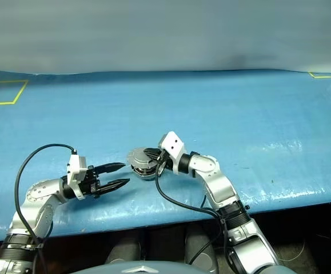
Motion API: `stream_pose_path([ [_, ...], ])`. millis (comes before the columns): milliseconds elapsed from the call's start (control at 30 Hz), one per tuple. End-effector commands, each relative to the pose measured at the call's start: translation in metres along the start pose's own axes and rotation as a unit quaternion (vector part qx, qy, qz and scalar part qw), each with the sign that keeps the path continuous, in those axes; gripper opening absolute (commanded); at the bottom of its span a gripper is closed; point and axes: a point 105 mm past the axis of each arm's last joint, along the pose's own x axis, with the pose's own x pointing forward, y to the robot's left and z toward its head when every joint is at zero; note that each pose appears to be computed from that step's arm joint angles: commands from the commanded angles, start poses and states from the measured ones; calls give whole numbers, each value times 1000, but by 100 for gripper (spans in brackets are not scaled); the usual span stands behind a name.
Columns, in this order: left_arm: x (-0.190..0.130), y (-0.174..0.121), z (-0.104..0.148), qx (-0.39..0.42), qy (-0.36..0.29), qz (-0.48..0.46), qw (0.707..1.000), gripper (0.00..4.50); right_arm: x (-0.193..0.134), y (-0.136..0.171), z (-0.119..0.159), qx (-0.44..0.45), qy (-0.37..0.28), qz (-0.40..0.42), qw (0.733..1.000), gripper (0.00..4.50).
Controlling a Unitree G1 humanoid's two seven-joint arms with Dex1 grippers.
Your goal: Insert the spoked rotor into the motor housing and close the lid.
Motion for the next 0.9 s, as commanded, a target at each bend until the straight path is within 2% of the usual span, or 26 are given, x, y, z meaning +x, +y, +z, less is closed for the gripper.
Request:
stream_pose_path([
  [33,-5,-1,12,13,-9,-1,1000,298,0,8,2,-14,1,16,1000,0],
  [567,-5,-1,14,14,-9,6,1000,298,3,17,-31,0,41,-7,999,0],
  [767,-2,0,14,16,-13,10,1000,298,0,17,-27,18,11,-40,999,0],
  [900,2,0,15,17,-20,7,1000,298,-6,9,-8,25,-34,-65,997,0],
])
